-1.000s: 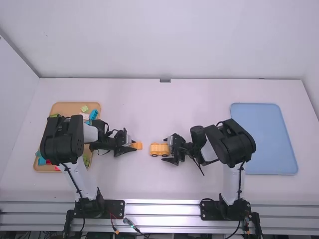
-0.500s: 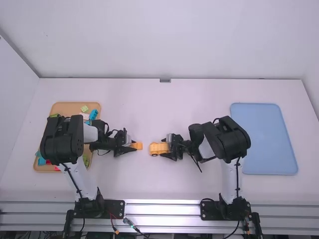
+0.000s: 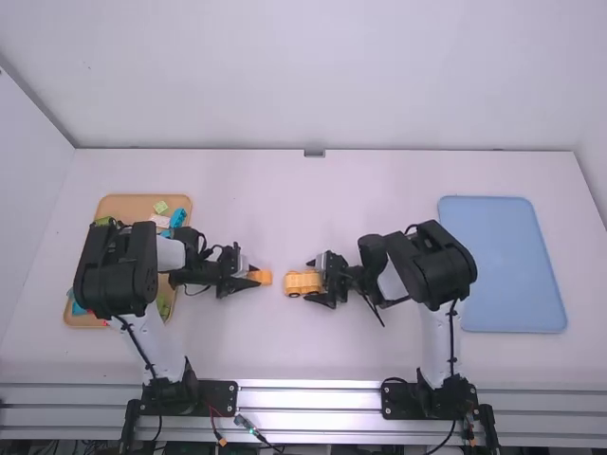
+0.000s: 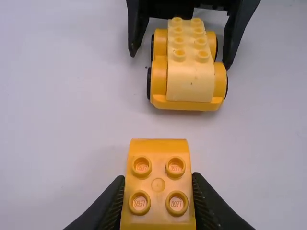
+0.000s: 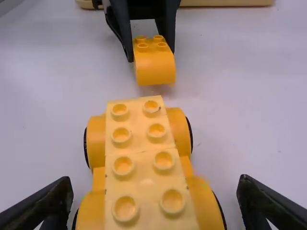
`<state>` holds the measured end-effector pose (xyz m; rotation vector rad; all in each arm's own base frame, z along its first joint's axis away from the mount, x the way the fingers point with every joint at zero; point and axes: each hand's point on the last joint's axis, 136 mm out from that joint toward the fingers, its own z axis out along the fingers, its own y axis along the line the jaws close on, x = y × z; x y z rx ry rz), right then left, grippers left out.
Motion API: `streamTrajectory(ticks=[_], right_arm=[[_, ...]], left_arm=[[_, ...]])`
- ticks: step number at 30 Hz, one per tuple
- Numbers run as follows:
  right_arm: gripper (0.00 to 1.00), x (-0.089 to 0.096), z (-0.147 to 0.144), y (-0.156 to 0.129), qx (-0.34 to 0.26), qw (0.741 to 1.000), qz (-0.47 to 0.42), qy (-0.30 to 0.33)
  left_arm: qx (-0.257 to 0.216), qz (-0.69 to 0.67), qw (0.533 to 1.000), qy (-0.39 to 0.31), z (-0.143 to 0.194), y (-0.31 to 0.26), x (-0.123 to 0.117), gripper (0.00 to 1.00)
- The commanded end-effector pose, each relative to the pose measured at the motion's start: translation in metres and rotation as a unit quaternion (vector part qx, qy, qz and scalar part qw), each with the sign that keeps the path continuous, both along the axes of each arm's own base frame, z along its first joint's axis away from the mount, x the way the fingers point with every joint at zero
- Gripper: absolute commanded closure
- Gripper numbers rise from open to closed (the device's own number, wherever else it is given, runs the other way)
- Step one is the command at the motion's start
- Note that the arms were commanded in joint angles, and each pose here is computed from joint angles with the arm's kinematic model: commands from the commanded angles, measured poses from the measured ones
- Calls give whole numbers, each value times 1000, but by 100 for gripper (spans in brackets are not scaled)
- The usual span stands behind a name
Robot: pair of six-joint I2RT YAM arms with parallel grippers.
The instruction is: Assemble lego blocks to make yellow taxi
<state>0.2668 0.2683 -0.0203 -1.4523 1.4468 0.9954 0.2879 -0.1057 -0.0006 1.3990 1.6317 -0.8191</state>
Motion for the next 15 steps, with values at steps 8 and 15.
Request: streamTrajectory(ticks=[8, 15], right_arm=[[28, -9, 1, 19, 6, 998, 69, -10], [45, -5, -4, 20, -12, 998, 57, -11]], left_arm=[[-26, -10, 999, -20, 20, -10, 2, 98], [-39, -12, 998, -46, 38, -11, 6, 98]])
